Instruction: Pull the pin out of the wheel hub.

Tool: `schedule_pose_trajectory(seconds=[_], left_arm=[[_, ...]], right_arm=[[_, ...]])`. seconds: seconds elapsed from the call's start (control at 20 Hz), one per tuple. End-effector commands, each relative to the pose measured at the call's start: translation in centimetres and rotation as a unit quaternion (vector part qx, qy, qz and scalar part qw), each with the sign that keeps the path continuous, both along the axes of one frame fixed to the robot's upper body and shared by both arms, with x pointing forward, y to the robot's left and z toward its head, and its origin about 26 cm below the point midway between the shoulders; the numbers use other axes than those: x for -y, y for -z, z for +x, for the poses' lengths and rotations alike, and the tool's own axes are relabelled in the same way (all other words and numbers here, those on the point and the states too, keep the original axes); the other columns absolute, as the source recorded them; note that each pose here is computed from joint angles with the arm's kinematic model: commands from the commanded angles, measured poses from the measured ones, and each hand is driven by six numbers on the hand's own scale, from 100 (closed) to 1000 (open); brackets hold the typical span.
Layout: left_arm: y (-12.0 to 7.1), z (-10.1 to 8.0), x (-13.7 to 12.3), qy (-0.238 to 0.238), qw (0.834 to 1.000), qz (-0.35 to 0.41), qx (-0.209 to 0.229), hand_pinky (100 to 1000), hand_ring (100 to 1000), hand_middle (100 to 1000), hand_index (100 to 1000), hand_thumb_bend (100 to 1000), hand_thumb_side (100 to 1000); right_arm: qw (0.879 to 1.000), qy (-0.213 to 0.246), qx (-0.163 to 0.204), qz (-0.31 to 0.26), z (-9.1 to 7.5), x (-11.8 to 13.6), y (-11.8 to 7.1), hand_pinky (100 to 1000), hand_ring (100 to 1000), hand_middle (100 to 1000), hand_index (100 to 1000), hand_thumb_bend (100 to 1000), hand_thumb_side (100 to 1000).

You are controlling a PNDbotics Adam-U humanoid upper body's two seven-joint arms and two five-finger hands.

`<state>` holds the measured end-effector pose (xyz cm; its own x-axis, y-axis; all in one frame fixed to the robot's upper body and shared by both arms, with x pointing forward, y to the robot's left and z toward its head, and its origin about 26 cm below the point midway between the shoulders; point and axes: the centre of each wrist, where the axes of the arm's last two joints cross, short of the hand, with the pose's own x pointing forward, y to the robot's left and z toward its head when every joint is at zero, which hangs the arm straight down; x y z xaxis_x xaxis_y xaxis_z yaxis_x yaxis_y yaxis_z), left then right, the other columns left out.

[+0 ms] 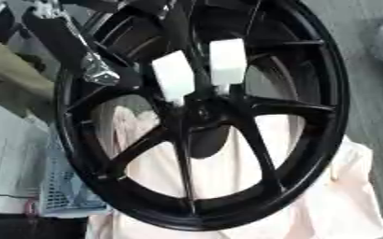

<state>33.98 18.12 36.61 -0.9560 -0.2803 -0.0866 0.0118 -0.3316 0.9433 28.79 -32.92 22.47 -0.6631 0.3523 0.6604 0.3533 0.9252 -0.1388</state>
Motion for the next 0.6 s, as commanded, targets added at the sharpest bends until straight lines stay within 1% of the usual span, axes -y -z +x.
schedule_pose_trajectory(seconds=[0.05, 0.15, 0.6], left_arm=[[-0.6, 0.2, 0.0, 0.018, 0.999, 0.04, 0.022, 853, 795, 784, 838, 332, 105], [-0.4, 0.5, 0.1, 0.018, 0.999, 0.042, 0.021, 854, 795, 795, 845, 329, 100], [0.7, 1.5, 0.3, 0.014, 0.998, 0.058, 0.016, 854, 798, 793, 837, 318, 100]], right_arm=[[1.0, -0.009, 0.017, -0.005, -0.2, -0.2, -1.0, 724, 743, 719, 772, 100, 595], [1.0, -0.01, 0.019, -0.004, -0.2, -0.2, -1.0, 724, 742, 719, 771, 100, 596], [1.0, -0.009, 0.022, 0.006, -0.2, -0.3, -1.0, 723, 741, 717, 768, 100, 604]])
